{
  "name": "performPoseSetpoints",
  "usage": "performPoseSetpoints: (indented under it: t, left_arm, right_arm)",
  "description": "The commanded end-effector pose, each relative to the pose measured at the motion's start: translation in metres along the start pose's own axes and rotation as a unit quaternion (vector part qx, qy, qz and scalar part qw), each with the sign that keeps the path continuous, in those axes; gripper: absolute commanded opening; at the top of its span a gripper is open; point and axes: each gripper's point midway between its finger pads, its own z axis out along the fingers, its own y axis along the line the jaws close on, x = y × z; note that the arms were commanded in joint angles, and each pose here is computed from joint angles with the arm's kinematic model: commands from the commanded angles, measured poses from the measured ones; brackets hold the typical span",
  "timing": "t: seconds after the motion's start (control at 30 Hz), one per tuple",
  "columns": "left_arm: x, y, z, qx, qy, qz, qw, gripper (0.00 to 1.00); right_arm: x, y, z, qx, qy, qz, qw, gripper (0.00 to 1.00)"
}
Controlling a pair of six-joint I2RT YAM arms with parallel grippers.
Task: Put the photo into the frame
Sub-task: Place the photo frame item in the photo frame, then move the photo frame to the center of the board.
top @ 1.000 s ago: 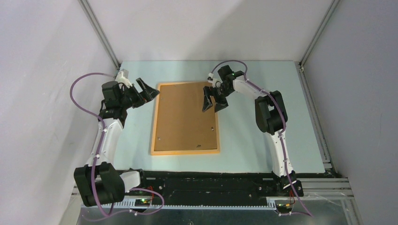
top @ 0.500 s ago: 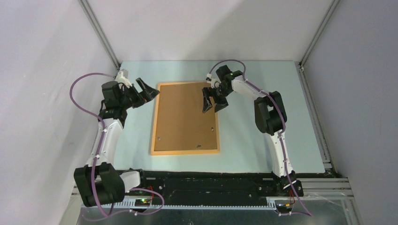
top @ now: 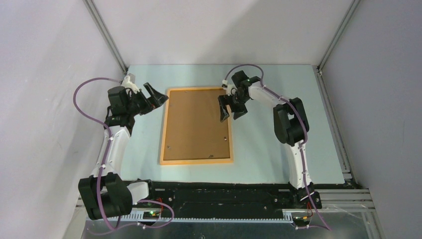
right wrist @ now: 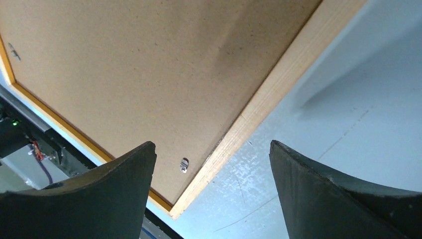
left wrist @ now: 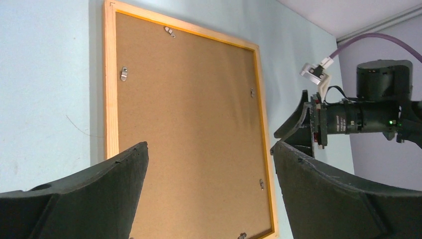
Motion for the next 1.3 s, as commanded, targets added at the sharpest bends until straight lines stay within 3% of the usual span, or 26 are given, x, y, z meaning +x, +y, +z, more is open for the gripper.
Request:
performPoseSetpoints:
  t: [0.0,0.33,0.6,0.97,1.27]
  left_arm:
    - [-0.015,0.006,-0.002,-0.020,-0.020,0.016,0.999,1.00]
    - [0.003,0.043,0.024,-0.070,0.040,0.024,0.996,0.99]
    - [0.038,0.085,0.047,-0.111,0.114,0.024,0.987,0.98]
    - [0.060,0.107,0.058,-0.130,0.155,0.019,0.979,0.95]
    - [0.067,0.109,0.060,-0.128,0.167,0.014,0.978,0.94]
  right_arm:
    - [-0.021,0.002,-0.029,0.032,-0.064,-0.045,0.996,0.88]
    - [-0.022,-0.010,-0.023,0.050,-0.094,-0.061,0.992,0.83]
    - [-0.025,-0.023,-0.004,0.058,-0.083,-0.053,0.993,0.65]
    - [-0.030,-0.031,0.019,0.059,-0.069,-0.029,0.995,0.53]
    - [-0.018,-0.042,0.026,0.080,-0.057,-0.004,0.995,0.24]
